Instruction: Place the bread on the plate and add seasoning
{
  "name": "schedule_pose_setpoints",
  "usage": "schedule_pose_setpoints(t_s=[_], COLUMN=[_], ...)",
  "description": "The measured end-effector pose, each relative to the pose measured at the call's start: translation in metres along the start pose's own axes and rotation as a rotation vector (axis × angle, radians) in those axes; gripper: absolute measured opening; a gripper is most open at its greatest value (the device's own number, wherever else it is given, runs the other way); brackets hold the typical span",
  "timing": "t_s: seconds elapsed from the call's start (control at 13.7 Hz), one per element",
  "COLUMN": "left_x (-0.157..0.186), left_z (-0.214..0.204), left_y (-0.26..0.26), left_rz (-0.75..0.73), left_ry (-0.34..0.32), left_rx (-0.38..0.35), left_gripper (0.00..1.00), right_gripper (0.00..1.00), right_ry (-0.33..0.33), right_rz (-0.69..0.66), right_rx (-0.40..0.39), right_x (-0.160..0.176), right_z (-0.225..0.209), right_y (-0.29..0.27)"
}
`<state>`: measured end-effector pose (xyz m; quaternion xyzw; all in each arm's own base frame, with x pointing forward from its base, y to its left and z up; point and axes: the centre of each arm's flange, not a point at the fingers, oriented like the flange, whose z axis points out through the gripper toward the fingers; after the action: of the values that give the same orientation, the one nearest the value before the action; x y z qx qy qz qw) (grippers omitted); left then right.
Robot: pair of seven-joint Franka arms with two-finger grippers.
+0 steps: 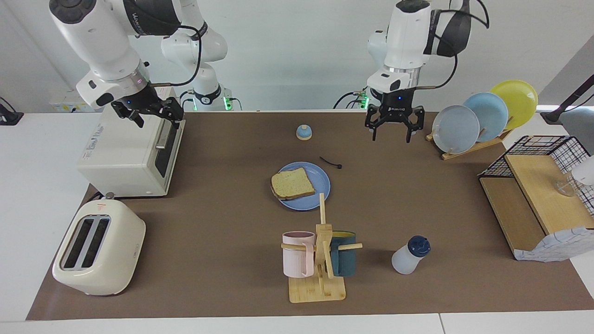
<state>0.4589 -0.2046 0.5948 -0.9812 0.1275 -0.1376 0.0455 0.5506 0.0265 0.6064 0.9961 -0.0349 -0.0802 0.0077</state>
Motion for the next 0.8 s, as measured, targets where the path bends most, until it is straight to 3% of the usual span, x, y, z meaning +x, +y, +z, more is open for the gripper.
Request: schedule_pose_setpoints(t_s=[0.22, 0.44, 0.58, 0.8], left_x=[0.009, 0.006, -0.002, -0.003], left_z=[-0.053, -0.091, -0.095, -0.090], left_y=[-0.051, -0.140, -0.178, -0.184], left_rz=[-0.011, -0.001, 0.013, 0.016], left_ry=[-0.071, -0.098, -0.113, -0.134], left_rx=[-0.028, -0.060, -0.061, -0.061], left_gripper=[1.00, 1.00, 1.00, 1.00], right_gripper=[1.00, 1.00, 1.00, 1.00], right_ry=[0.000, 0.000, 0.000, 0.000], right_rz=[0.000, 0.000, 0.000, 0.000], right_rx=[0.000, 0.000, 0.000, 0.000], right_x=[0.000, 0.000, 0.000, 0.000], right_z=[0.000, 0.000, 0.000, 0.000], right_y=[0.000, 0.000, 0.000, 0.000])
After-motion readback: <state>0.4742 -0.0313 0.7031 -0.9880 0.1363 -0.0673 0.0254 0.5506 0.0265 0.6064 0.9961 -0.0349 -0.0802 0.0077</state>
